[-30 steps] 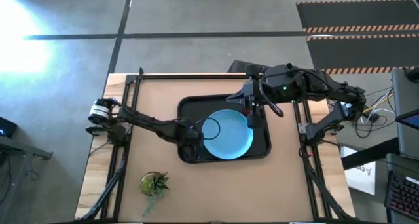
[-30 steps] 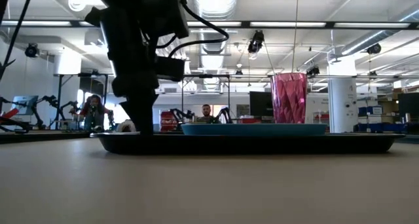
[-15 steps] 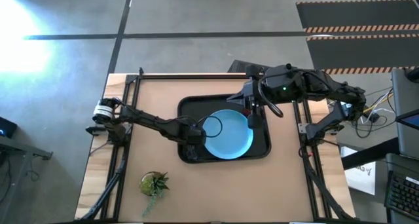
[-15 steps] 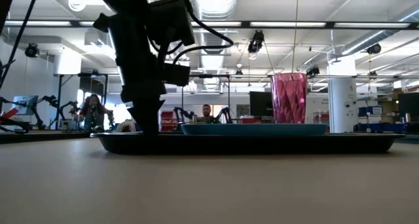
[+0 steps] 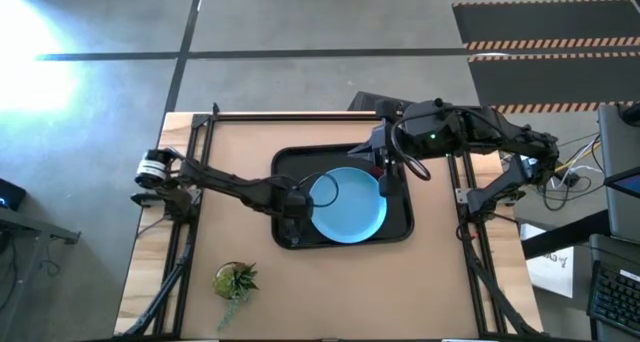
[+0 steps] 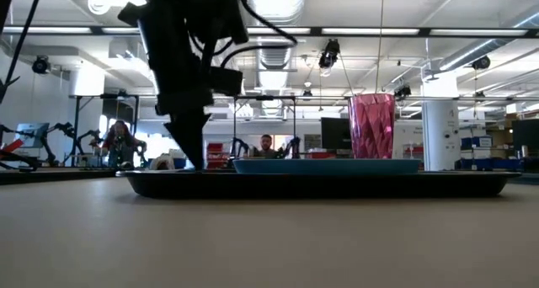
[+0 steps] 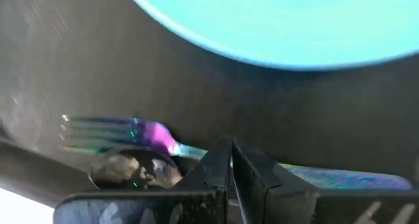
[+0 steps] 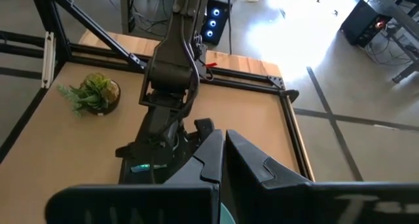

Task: Pick and place plate/cup/fork/spoon on tray
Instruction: Adjust the blue fork

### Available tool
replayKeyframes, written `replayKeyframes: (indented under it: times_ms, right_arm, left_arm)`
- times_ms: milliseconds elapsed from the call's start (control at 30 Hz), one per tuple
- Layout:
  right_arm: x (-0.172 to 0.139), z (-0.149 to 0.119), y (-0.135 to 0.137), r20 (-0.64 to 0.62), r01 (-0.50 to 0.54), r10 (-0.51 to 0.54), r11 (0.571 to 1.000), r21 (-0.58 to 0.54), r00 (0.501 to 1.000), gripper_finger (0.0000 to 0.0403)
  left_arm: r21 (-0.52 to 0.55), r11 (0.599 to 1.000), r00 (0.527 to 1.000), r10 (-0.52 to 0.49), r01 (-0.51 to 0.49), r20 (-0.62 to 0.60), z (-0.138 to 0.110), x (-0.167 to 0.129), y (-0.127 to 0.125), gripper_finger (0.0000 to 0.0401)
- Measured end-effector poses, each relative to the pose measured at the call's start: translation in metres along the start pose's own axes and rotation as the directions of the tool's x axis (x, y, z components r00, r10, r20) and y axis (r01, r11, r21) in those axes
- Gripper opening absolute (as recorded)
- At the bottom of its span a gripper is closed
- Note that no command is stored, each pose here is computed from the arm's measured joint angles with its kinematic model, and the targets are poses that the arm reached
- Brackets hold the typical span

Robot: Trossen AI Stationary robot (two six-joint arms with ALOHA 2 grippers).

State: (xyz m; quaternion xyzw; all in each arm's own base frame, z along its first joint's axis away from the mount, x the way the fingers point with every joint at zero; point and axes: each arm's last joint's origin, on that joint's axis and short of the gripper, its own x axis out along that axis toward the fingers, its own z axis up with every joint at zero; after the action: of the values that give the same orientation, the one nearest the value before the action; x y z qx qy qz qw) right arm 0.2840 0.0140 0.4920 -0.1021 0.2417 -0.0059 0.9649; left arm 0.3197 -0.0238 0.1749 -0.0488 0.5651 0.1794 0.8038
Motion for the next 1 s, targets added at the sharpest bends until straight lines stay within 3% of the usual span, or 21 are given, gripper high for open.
replayKeyframes:
  times_ms: [467, 1000]
  right_arm:
    - [0.001, -0.001, 0.0, -0.011, 0.0, 0.0, 1.0, 0.01, 1.0, 0.0009]
    - [0.001, -0.001, 0.0, -0.014, -0.001, 0.001, 1.0, 0.009, 1.0, 0.0009]
  left_arm:
    - [-0.002, 0.999, 0.996, 0.032, -0.033, -0.078, -0.008, 0.01, 0.002, 0.0]
    - [-0.016, 0.999, 0.997, 0.041, -0.042, -0.068, -0.006, 0.025, -0.002, 0.0]
